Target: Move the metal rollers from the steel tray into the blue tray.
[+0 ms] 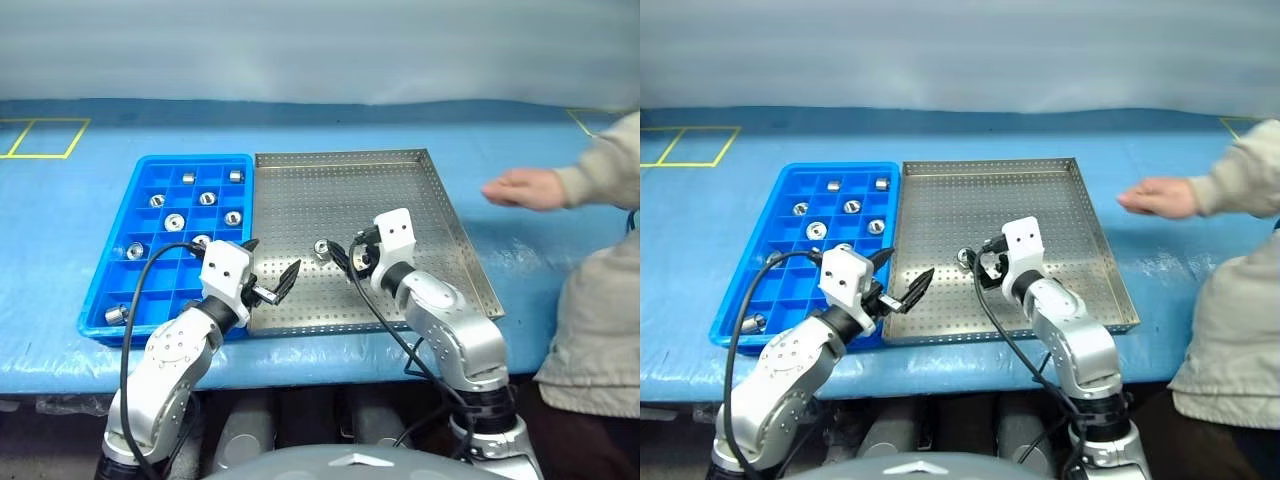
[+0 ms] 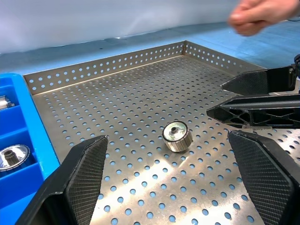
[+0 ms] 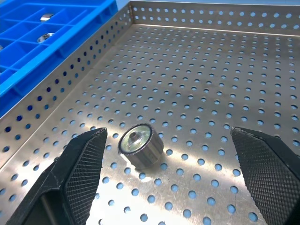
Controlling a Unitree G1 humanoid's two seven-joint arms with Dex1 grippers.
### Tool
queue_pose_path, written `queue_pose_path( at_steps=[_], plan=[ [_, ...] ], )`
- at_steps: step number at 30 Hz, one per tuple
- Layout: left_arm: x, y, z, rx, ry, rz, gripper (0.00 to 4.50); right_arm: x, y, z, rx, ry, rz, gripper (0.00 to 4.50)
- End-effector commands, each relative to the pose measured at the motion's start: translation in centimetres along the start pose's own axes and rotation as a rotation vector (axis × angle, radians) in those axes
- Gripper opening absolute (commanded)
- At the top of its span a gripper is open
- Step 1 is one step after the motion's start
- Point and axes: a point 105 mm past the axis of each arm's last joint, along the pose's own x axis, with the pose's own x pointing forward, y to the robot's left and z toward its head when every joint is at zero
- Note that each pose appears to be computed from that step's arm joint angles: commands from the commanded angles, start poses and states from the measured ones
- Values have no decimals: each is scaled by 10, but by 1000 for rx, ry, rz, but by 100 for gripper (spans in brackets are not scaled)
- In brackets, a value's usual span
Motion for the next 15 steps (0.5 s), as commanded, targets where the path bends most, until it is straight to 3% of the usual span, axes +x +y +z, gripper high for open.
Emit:
queue_pose_path(
  at_steps=[1, 12, 15],
  plan=[
    [-5, 3, 8, 10, -38, 38, 450, 15, 4, 11, -15, -57, -9, 446],
    [-15, 2, 1, -14, -21, 95, 450, 41, 17, -24, -11, 26, 47, 446],
    [-17, 2, -1, -18, -12, 108, 450, 39, 19, -28, -6, 29, 61, 386]
  ],
)
